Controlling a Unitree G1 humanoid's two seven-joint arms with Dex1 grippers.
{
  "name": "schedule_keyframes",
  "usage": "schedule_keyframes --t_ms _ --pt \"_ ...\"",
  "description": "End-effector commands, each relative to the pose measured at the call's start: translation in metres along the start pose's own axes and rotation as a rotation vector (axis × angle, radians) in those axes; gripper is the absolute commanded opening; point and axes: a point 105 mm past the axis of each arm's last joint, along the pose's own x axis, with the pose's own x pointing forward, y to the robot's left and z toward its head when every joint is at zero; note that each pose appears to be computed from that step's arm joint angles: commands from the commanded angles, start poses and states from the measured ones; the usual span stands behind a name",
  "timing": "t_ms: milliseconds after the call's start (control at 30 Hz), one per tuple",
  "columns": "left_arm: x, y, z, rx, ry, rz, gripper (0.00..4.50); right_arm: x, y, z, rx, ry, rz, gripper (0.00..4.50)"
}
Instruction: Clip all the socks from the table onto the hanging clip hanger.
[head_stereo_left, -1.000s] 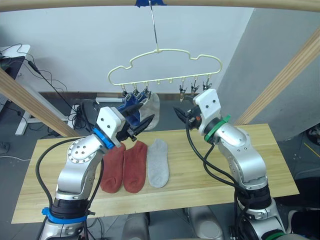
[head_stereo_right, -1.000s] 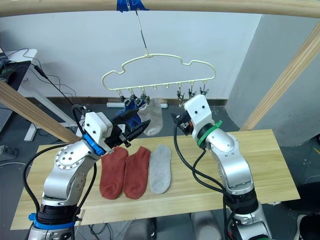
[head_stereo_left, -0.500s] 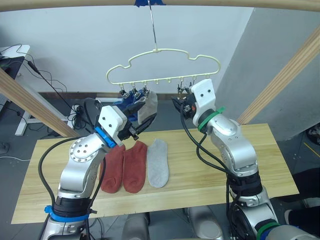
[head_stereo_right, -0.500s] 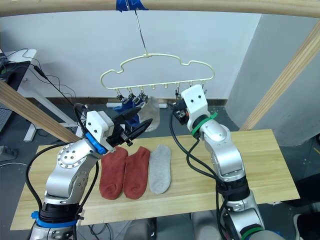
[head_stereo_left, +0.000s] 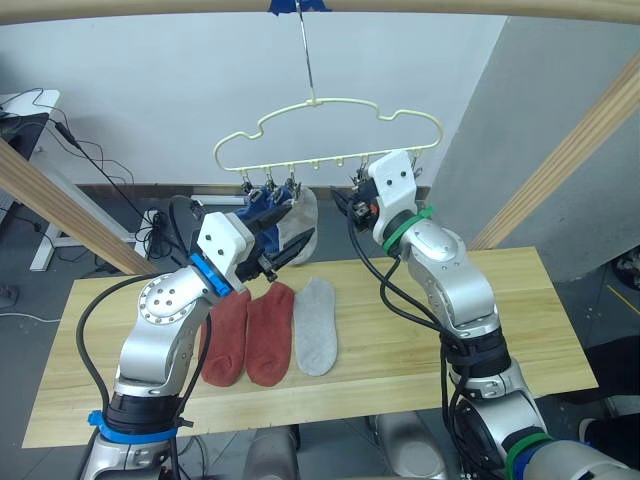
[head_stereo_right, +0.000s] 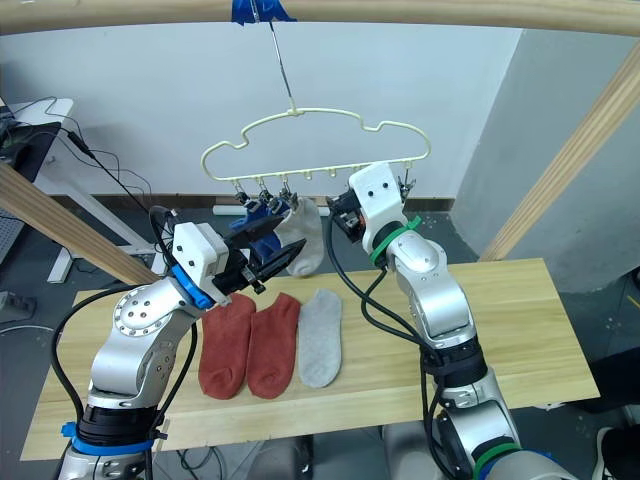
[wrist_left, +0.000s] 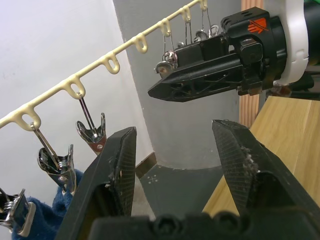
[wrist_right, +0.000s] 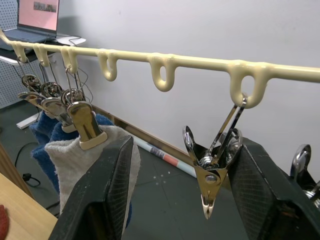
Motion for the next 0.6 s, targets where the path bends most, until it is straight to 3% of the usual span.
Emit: schedule_keyframes --t_ms 33,433,533,600 --pt "-0.0026 -0.0008 0.0057 0.028 -0.017 -0.005 2.64 0.0023 0.0019 0.0200 0.000 -0.079 0.006 2.84" --pt "-0.0027 -0.0011 -0.0007 0.021 -0.010 -0.008 2.64 0.0032 0.0008 0.0225 0.013 -0.093 -0.007 2.84" --pt "-0.0025 -0.0014 -0.0025 0.020 -0.009 -0.008 2.64 0.0029 -0.0005 0.0221 0.016 -0.092 -0.015 2.27" --pt "-0.0022 -0.0024 -0.0031 0.020 -0.009 -0.006 2.64 0.0028 -0.0018 0.0219 0.017 -0.092 -0.021 1.60"
